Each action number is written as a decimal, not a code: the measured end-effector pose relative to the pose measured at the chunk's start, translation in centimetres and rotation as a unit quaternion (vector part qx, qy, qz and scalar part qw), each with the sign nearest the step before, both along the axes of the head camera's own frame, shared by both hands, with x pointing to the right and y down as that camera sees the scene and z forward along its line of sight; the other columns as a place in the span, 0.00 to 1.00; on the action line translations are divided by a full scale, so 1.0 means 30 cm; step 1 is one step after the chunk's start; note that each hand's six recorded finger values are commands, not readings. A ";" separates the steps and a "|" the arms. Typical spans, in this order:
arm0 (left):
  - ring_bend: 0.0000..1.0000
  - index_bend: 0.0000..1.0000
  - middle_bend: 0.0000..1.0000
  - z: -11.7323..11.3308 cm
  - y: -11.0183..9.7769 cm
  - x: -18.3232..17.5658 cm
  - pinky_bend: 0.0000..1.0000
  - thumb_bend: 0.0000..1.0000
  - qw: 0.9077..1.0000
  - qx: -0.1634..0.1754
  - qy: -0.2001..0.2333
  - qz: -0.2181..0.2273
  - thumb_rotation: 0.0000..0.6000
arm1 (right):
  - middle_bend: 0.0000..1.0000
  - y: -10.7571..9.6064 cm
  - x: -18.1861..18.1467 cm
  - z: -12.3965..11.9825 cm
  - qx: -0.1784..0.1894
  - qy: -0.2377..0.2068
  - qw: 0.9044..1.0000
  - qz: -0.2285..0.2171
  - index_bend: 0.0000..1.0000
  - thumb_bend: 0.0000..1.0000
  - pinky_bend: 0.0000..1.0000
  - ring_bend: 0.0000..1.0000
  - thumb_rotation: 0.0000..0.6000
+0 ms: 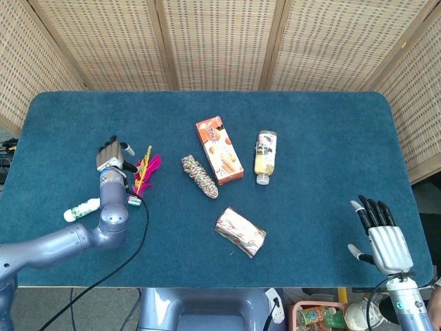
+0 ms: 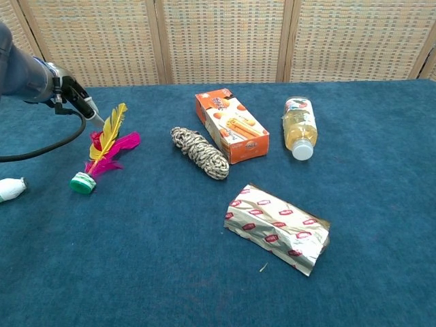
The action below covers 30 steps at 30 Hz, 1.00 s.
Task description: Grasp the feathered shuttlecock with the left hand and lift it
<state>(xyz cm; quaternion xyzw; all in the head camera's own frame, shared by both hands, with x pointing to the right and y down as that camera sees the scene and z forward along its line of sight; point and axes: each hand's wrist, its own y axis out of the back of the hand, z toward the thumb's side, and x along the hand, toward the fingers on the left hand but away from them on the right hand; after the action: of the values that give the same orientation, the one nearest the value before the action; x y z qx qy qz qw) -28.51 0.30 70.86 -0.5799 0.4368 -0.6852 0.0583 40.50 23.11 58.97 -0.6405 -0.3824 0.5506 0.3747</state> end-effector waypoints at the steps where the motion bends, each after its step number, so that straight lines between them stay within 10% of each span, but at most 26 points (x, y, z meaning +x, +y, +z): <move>1: 0.00 0.43 0.00 0.006 0.000 0.007 0.00 0.24 1.000 -0.001 -0.001 0.000 1.00 | 0.00 0.000 0.001 0.000 0.000 0.000 1.000 0.000 0.05 0.17 0.00 0.00 1.00; 30: 0.00 0.45 0.00 0.108 0.000 0.091 0.00 0.24 1.000 -0.009 0.001 0.017 1.00 | 0.00 0.000 0.008 0.021 -0.011 0.000 1.000 0.003 0.05 0.17 0.00 0.00 1.00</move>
<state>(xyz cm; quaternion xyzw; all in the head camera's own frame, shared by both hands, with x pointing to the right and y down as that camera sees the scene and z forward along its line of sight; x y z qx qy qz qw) -25.77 0.31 74.10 -0.5884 0.4211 -0.6873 0.0641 40.75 23.09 59.59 -0.6434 -0.3779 0.5560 0.3662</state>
